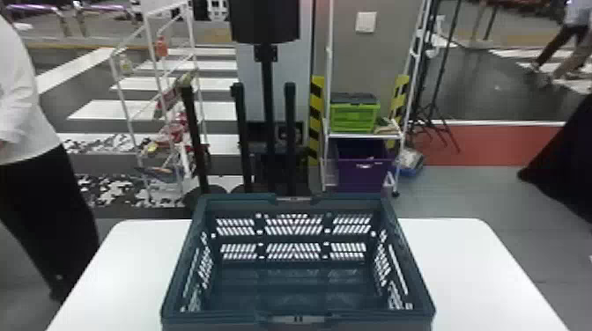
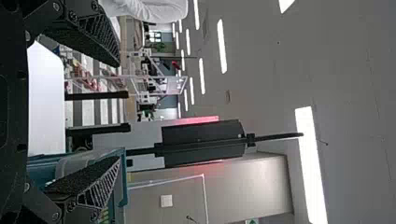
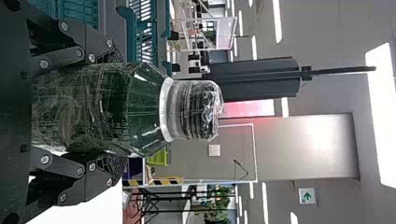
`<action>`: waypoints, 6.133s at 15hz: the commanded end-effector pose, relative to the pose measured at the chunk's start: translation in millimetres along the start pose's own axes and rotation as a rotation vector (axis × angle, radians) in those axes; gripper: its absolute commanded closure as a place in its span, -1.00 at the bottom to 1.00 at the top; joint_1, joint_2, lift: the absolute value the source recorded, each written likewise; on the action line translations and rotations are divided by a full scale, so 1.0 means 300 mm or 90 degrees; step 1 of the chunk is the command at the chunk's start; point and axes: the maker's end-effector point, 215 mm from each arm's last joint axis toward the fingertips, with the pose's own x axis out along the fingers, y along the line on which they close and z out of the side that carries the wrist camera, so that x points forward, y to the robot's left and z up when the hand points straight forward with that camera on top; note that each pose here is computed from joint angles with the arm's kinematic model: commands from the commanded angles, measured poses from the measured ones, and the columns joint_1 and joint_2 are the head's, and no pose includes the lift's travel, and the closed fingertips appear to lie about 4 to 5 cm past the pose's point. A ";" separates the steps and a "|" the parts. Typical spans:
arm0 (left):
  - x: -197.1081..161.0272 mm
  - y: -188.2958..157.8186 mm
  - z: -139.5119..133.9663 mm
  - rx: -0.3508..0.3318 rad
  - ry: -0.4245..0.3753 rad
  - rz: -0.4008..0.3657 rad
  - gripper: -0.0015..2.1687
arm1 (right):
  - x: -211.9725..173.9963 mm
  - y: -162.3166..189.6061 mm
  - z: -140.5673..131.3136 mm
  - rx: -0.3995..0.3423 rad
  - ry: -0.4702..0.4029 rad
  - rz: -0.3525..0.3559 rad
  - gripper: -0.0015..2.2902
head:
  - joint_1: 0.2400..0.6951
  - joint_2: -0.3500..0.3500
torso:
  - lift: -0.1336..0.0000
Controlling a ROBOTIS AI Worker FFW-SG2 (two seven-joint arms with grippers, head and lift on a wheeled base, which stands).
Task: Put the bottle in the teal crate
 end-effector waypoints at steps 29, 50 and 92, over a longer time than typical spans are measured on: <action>-0.020 0.024 -0.127 0.010 0.050 0.007 -0.82 | 0.858 0.331 0.066 -0.053 0.303 0.164 0.73 | 0.14 0.00 | 1.00; -0.005 0.040 -0.152 0.006 0.055 0.014 -0.82 | 1.079 0.596 -0.456 -0.074 0.586 0.245 0.72 | 0.14 0.00 | 1.00; -0.014 0.067 -0.106 0.021 0.045 0.012 -0.82 | 0.767 0.285 0.147 -0.035 0.101 0.154 -0.96 | 0.14 0.00 | 1.00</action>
